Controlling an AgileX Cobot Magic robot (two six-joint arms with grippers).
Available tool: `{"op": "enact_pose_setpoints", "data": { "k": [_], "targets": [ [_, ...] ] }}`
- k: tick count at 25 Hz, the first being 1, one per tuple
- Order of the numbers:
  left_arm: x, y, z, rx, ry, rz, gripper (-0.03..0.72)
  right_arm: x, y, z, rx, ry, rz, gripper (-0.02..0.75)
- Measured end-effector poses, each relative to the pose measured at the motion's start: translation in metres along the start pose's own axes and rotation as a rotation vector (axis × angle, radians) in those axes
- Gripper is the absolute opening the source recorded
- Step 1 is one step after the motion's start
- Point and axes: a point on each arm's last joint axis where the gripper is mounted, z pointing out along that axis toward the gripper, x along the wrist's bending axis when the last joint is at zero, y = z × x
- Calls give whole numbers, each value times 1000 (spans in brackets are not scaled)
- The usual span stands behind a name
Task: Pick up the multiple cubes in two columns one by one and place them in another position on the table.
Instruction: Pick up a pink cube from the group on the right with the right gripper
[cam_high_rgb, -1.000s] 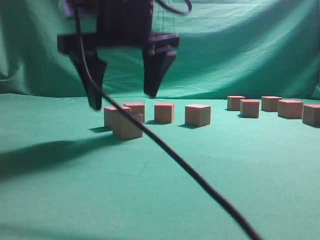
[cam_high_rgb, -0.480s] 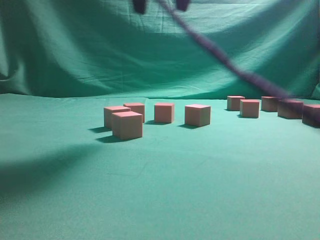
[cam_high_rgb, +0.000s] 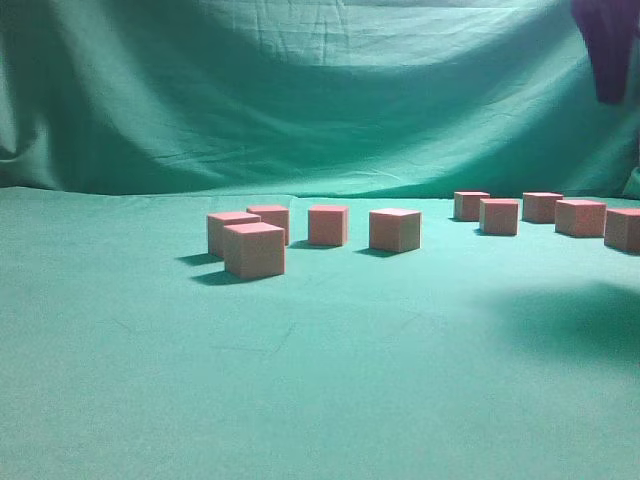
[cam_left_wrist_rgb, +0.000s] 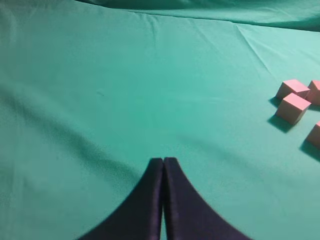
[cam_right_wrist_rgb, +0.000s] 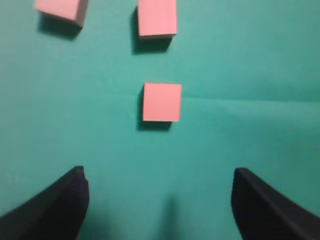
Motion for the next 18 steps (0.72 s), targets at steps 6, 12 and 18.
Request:
{"op": "enact_pose_setpoints", "data": {
  "k": [6, 12, 18],
  "targets": [
    [0, 0, 0, 0, 0, 0, 0, -20, 3, 42, -79, 40, 43, 582],
    [0, 0, 0, 0, 0, 0, 0, -14, 10, 75, -66, 75, 4, 582],
    [0, 0, 0, 0, 0, 0, 0, -13, 14, 96, -59, 78, -16, 582]
  ]
}}
